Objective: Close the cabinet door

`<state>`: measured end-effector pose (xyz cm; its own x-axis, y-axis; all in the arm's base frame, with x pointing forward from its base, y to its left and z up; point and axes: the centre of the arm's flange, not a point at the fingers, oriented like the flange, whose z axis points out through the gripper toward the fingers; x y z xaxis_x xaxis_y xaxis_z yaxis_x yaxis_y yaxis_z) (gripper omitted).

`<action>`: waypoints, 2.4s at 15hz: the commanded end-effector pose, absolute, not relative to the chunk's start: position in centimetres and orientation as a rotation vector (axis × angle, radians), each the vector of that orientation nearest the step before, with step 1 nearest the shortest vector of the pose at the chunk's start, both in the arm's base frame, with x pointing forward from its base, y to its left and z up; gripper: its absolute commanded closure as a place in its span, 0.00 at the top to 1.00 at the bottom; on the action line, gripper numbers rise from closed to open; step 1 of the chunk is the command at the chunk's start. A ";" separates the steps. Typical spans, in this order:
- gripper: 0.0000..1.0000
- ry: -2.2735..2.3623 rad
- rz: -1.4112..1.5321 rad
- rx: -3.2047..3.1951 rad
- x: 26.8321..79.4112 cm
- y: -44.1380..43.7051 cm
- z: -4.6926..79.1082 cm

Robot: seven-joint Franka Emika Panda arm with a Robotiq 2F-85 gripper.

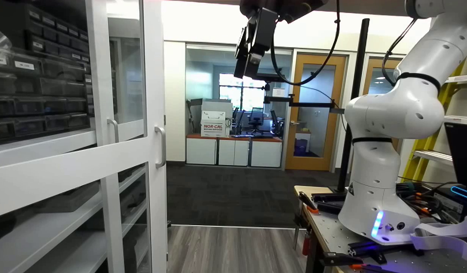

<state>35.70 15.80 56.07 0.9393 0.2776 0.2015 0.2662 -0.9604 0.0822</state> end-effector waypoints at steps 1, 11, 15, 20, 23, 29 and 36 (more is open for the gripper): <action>1.00 0.427 0.328 3.041 35.7 15.8 56.1; 1.00 0.427 0.328 3.041 35.7 15.8 56.1; 1.00 0.427 0.328 3.041 35.7 15.8 56.1; 1.00 0.428 0.328 3.039 35.7 15.8 56.1; 1.00 0.422 0.330 3.040 35.8 15.8 56.0; 1.00 0.247 0.358 3.007 36.7 15.7 55.3; 1.00 -0.085 0.444 3.006 39.2 14.8 52.9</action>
